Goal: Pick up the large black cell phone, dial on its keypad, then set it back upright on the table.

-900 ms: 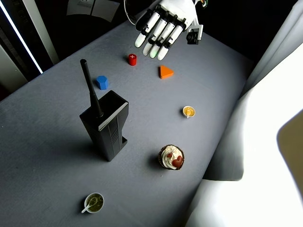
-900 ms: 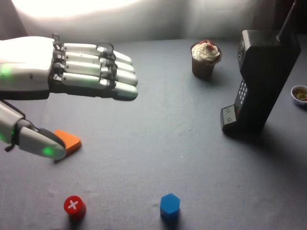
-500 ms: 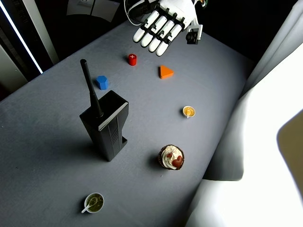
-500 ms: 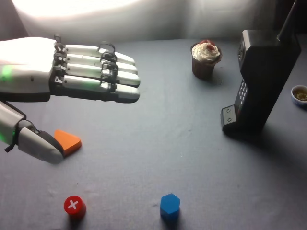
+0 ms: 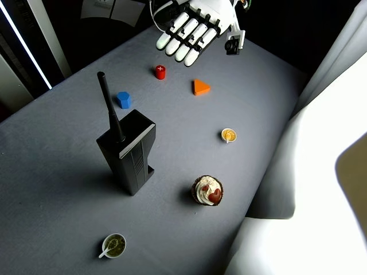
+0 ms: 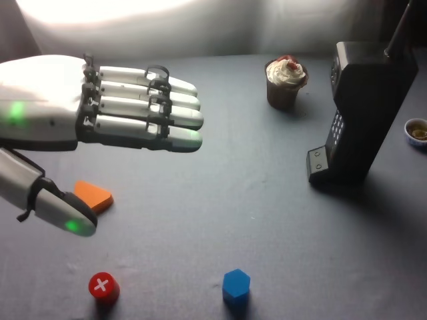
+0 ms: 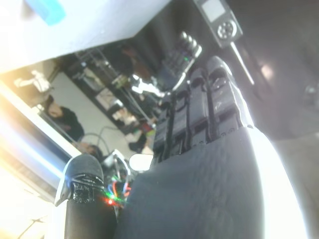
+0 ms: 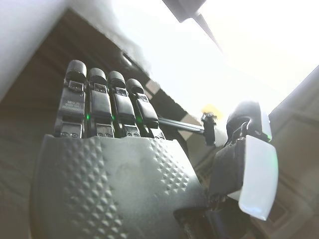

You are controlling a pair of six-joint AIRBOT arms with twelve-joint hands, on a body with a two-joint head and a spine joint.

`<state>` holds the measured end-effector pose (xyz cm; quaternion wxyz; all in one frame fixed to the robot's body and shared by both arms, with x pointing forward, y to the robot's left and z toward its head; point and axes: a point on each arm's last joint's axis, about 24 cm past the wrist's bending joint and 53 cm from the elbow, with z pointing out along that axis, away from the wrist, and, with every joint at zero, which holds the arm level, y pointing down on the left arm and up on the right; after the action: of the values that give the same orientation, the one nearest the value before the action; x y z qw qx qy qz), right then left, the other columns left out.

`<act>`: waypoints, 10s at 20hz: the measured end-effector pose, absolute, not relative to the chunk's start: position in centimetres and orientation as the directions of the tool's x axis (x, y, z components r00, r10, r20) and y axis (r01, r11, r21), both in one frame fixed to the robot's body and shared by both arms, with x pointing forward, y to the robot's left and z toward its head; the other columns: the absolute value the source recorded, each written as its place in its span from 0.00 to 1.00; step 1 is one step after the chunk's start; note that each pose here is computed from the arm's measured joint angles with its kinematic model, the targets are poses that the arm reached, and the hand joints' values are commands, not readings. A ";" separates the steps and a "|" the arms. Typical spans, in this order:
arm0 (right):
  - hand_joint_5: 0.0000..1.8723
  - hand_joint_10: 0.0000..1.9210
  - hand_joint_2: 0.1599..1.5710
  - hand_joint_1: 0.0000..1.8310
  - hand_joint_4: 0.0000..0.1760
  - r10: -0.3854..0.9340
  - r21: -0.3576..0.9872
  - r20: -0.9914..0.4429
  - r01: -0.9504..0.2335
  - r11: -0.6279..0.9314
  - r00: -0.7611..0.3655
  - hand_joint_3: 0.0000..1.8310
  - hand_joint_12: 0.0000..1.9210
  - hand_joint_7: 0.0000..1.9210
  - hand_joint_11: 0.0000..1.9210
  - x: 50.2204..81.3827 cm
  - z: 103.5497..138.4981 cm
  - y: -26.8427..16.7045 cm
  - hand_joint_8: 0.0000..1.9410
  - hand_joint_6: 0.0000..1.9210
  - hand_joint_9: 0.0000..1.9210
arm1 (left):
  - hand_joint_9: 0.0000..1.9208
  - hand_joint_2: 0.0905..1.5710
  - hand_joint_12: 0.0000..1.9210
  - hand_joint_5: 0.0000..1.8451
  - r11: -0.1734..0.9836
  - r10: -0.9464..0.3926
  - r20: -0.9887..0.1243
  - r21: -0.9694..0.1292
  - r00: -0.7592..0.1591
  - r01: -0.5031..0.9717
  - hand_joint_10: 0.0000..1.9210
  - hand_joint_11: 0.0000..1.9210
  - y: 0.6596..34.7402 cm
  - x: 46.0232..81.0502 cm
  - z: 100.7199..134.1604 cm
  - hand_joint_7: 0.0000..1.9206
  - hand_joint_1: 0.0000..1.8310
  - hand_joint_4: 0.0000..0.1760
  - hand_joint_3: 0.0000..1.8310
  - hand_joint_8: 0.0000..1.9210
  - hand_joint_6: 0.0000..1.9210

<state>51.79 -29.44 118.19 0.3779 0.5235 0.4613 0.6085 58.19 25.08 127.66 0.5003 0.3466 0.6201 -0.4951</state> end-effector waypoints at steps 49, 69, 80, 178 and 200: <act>0.00 0.00 0.55 0.39 0.00 0.902 0.972 0.177 -0.072 -0.222 -0.394 0.00 0.06 0.00 0.00 65.6 119.8 -20.7 0.00 0.00 0.00 | 0.07 0.73 0.12 0.08 0.292 -0.110 -0.961 -0.275 -0.254 0.916 0.00 0.00 25.5 58.8 128.6 0.10 0.03 0.04 0.00 0.00 0.00; 0.00 0.00 0.51 0.39 0.00 0.862 0.936 0.272 -0.090 -0.340 -0.428 0.00 0.01 0.00 0.00 66.5 122.9 -17.7 0.00 0.00 0.00 | 0.05 0.74 0.06 0.07 0.294 -0.118 -0.961 -0.273 -0.248 0.916 0.00 0.00 25.8 58.9 129.0 0.07 0.02 0.03 0.00 0.00 0.00; 0.01 0.00 0.55 0.53 0.00 0.849 0.919 0.338 -0.052 -0.391 -0.405 0.01 0.01 0.00 0.02 66.7 122.1 -17.2 0.00 0.00 0.00 | 0.05 0.73 0.08 0.07 0.292 -0.119 -0.961 -0.274 -0.249 0.917 0.00 0.00 26.0 58.8 129.1 0.07 0.03 0.02 0.00 0.00 0.00; 0.49 0.73 0.72 0.74 0.00 0.800 0.909 0.168 -0.223 -0.351 -0.576 0.00 0.70 0.41 0.40 66.3 135.9 -17.4 0.68 0.49 0.42 | 0.44 0.80 1.00 0.00 0.422 -0.311 -0.897 -0.427 -0.314 0.800 1.00 0.36 14.4 69.3 127.4 0.35 0.71 0.60 0.00 0.82 0.00; 0.50 0.68 0.70 0.76 0.00 0.790 0.909 0.169 -0.217 -0.356 -0.590 0.00 0.78 0.43 0.39 66.1 135.8 -16.7 0.64 0.49 0.44 | 0.29 0.70 1.00 0.00 0.444 -0.299 -0.898 -0.429 -0.322 0.786 1.00 0.28 15.4 69.0 126.8 0.31 0.79 0.76 0.21 0.82 0.00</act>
<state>66.11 -16.72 135.81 0.3301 0.3102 0.4614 0.7628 69.01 15.41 126.85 0.5510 0.1884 0.6468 -0.4924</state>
